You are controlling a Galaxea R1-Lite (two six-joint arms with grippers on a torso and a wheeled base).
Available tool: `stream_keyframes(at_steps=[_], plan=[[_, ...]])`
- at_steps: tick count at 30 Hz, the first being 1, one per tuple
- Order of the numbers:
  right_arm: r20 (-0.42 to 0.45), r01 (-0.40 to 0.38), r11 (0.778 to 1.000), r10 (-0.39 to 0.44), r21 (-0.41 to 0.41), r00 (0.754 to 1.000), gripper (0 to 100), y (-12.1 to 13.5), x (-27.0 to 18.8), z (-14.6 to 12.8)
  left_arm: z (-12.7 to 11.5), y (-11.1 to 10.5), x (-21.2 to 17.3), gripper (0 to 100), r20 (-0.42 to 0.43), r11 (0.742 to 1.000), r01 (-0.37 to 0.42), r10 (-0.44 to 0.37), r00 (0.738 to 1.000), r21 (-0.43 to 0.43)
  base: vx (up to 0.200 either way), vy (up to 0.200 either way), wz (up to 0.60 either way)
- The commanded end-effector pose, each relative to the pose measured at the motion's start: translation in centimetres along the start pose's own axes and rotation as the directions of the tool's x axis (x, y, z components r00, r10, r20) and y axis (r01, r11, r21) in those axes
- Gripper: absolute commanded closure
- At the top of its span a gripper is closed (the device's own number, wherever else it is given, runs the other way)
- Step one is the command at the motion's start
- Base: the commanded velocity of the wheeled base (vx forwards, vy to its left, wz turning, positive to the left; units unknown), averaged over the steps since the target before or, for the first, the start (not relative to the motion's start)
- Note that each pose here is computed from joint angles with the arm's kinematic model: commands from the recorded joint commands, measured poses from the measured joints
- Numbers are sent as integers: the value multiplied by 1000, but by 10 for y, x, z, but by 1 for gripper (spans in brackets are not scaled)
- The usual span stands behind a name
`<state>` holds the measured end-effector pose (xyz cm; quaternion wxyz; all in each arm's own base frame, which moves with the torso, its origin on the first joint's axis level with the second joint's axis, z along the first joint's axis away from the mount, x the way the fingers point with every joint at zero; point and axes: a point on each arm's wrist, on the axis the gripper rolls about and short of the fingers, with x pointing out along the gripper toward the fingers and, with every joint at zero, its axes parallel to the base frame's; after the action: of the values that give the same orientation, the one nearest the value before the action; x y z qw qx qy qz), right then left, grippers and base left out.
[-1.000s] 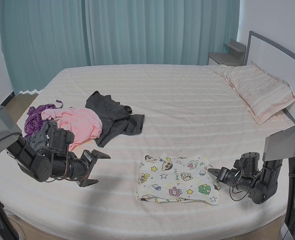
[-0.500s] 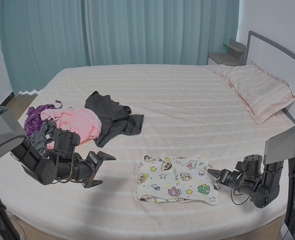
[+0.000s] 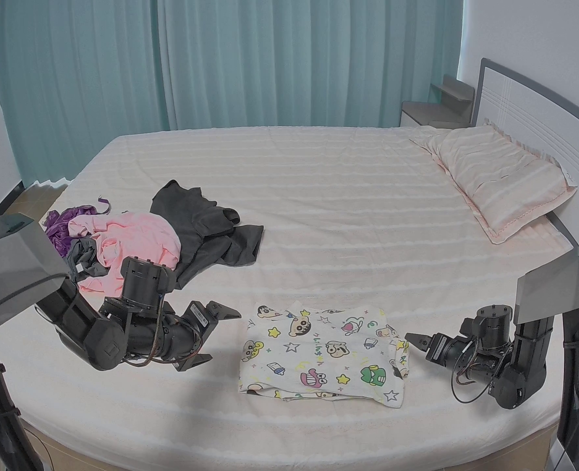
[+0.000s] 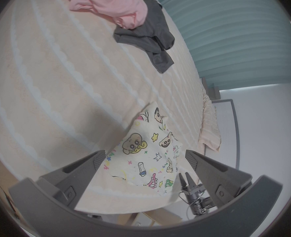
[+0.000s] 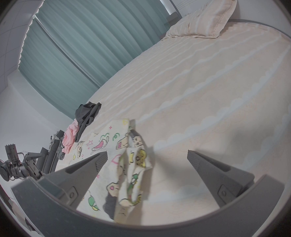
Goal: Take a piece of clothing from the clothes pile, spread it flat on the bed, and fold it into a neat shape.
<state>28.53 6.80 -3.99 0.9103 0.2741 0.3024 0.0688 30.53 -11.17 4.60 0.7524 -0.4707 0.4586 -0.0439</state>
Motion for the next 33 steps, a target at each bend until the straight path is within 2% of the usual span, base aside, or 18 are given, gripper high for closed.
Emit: stream_keyframes(at_steps=[1,3,6,7,11,16,23,33], plan=[[-27,-3,1000,3,-6,1000,0,0,7,-8,-7,6,12,0,0,998,-39,39,999,41,0,0,0],[-52,-11,1000,10,-16,999,0,2,13,-17,-16,16,28,0,55,984,-123,117,992,131,0,0,0],[-77,-29,999,26,-33,997,0,8,18,-26,-25,23,42,0,111,958,-194,174,978,211,0,0,0],[-90,-41,998,37,-42,995,0,11,23,-31,-28,24,49,0,133,949,-197,168,977,246,0,0,0],[-85,-78,995,73,-55,994,0,21,31,-33,-26,27,59,0,159,941,-166,123,980,296,0,0,0],[-111,-131,989,123,-73,986,0,31,38,-40,-30,34,70,0,159,894,-183,128,979,409,0,0,0],[-163,-213,972,195,-97,967,0,42,46,-45,-32,28,91,0,208,878,-181,95,973,444,0,0,0],[-168,-233,965,211,-121,963,0,46,49,-45,-45,12,102,0,187,869,-133,47,981,477,0,0,0]])
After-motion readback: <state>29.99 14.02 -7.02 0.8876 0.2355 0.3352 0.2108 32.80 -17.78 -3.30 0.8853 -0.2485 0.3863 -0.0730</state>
